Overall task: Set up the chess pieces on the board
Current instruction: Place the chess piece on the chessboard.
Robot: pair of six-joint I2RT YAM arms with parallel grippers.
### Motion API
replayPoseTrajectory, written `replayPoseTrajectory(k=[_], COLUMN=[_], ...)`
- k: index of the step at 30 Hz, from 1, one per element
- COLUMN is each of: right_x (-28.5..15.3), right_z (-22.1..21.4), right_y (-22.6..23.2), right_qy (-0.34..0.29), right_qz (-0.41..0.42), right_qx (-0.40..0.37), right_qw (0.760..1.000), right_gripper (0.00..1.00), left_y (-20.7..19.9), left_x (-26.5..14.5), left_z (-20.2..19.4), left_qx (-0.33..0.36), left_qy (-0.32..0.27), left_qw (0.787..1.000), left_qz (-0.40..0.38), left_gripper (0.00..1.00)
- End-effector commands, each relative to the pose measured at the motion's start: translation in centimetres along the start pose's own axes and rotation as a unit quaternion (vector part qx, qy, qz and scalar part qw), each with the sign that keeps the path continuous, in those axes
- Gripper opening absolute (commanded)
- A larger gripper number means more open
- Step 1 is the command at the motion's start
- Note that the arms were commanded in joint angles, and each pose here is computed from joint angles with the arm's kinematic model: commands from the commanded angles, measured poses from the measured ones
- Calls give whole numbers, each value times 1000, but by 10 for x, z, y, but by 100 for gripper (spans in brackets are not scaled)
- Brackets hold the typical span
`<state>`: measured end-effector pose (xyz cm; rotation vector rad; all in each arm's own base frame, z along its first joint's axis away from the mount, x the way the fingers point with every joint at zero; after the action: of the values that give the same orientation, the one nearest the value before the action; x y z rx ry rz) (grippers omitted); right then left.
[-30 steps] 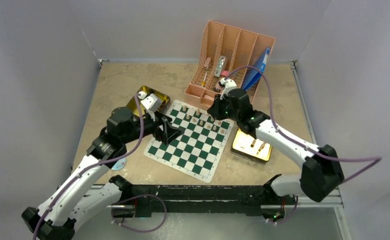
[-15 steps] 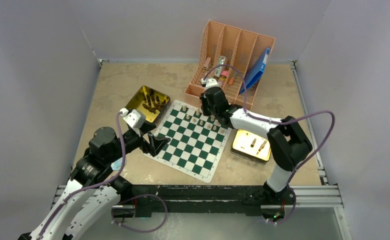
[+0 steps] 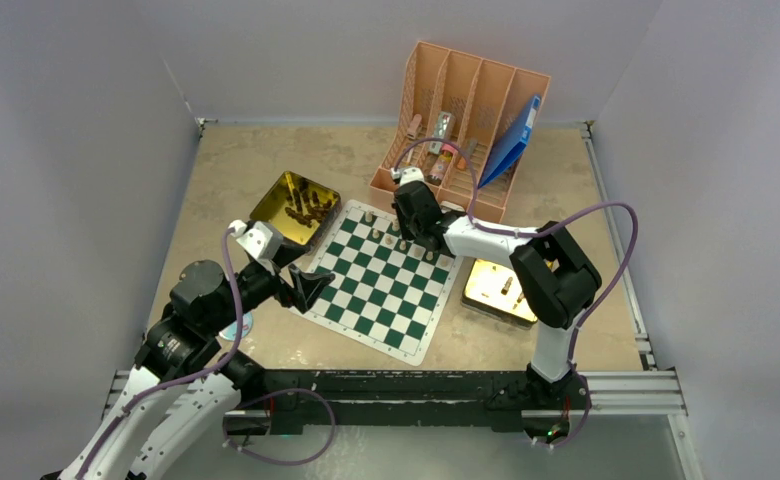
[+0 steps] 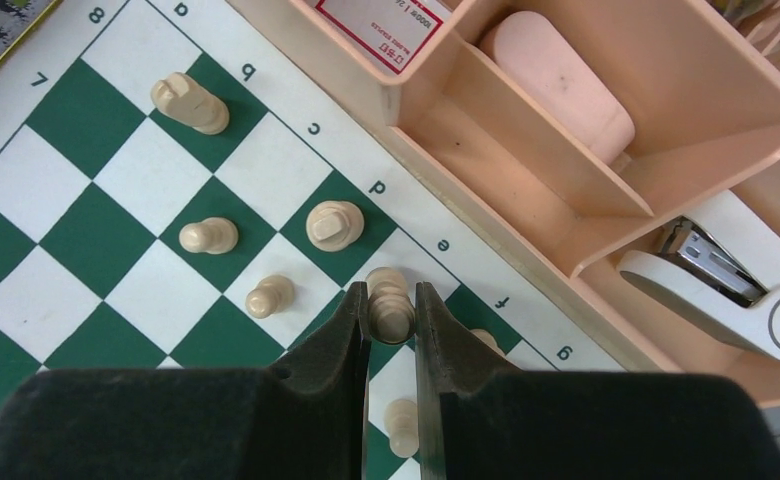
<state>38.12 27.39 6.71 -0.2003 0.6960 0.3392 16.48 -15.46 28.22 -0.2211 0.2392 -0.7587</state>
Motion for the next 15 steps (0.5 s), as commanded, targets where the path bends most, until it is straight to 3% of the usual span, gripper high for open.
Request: replayPoseTrajectory(k=[1, 15], right_x=[-2, 12], right_z=[13, -7], right_y=[-3, -2], right_qy=[-18, 17], right_qz=[-18, -24], right_qx=[8, 4], right_qw=[1000, 1000], right_gripper=[16, 19], left_y=[1, 3], left_x=[-1, -1], left_z=[4, 3], left_qx=[9, 8], left_qy=[-13, -10], left_qw=[1000, 1000], left_qz=[3, 8], left_gripper=[81, 81])
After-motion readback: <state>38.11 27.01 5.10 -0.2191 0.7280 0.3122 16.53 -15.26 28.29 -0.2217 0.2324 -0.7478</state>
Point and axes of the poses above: each gripper's point midway between its finger pads, its own x axis out along the fingers, its own y axis along the line the jaws close on, z = x × y, the point moved 1 cm from there along -x, back along the fingers, and after that the axes turned 5 degrees about -x, right-handed, at the moved point
